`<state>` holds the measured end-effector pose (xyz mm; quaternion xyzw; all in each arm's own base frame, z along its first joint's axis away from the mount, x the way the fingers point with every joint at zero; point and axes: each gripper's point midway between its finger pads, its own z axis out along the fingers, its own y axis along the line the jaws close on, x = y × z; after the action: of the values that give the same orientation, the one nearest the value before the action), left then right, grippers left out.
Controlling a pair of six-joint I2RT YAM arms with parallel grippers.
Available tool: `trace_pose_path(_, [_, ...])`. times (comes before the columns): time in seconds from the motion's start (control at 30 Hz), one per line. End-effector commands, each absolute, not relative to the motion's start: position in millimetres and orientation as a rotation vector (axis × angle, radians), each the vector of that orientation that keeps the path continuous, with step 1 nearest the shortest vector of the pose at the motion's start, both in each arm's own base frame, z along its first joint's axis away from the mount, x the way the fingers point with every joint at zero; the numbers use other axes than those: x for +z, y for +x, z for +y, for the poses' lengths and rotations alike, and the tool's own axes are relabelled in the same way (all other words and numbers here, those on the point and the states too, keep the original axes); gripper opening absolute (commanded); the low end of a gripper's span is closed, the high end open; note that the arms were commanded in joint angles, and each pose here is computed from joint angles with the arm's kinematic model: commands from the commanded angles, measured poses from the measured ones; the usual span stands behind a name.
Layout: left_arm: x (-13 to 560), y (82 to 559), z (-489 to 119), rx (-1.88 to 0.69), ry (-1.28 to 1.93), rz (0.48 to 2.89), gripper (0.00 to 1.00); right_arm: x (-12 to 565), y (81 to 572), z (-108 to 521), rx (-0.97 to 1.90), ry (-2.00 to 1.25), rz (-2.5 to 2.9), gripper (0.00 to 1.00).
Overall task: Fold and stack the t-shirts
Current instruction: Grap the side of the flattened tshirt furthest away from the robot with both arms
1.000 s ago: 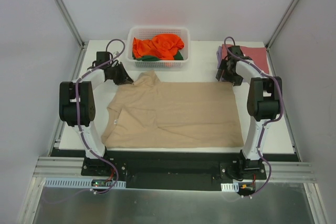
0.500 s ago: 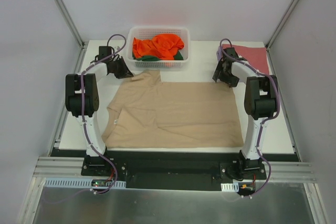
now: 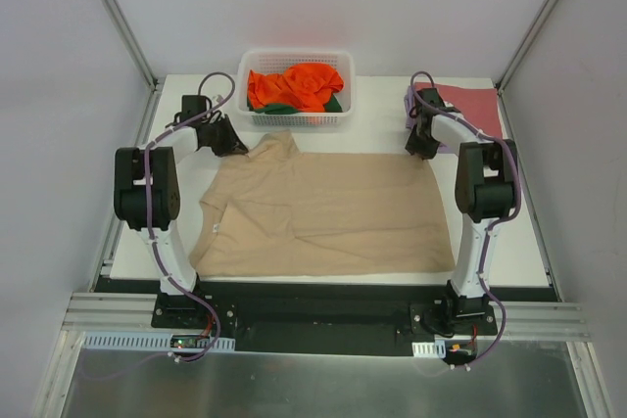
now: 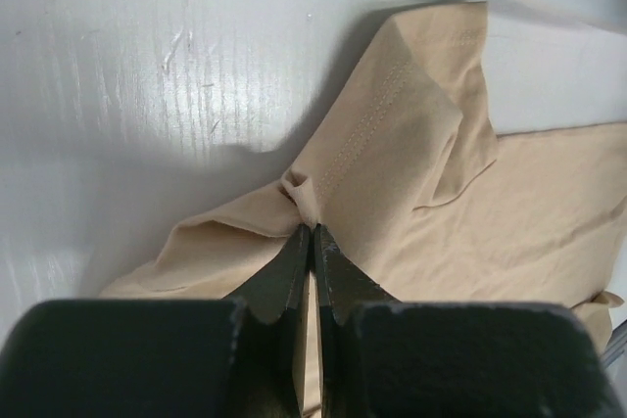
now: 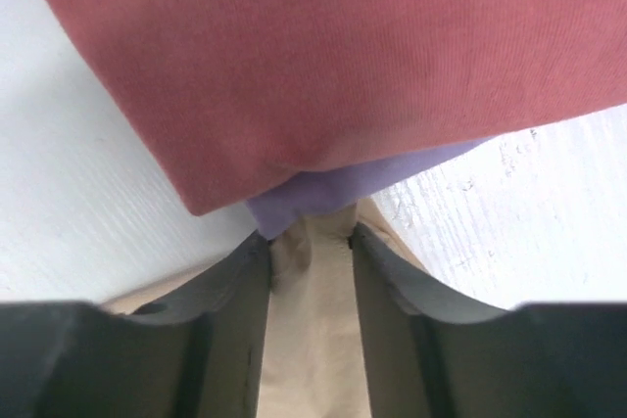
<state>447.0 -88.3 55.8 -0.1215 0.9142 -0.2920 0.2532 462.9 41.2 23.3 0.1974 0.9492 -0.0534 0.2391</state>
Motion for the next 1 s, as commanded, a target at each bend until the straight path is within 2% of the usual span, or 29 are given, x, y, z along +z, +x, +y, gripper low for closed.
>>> trace_pose_path(0.0, [90.0, 453.8, -92.2, -0.807, -0.230, 2.391, 0.00, 18.1, 465.2, 47.3, -0.155, 0.543, 2.621, 0.34])
trace_pose_path(0.07, [92.5, 453.6, -93.8, -0.821, -0.226, 2.387, 0.00, 17.7, 461.6, 43.7, -0.188, 0.544, 2.634, 0.28])
trace_pose_path(0.2, [95.8, 450.9, -95.1, -0.831, -0.224, 2.383, 0.00, 21.0, 457.2, 39.2, -0.223, 0.540, 2.630, 0.23])
trace_pose_path(0.5, [126.7, 428.4, -105.1, -0.902, -0.169, 2.309, 0.00, 59.9, 459.3, 53.5, -0.166, 0.417, 2.550, 0.03])
trace_pose_path(0.77, [132.7, 387.1, -112.7, -0.921, -0.161, 2.268, 0.00, 71.7, 430.9, 56.3, -0.130, 0.397, 2.509, 0.01])
trace_pose_path(0.97, [119.0, 338.3, -103.0, -0.851, -0.316, 2.261, 0.00, 79.1, 399.8, 57.1, -0.101, 0.366, 2.489, 0.01])
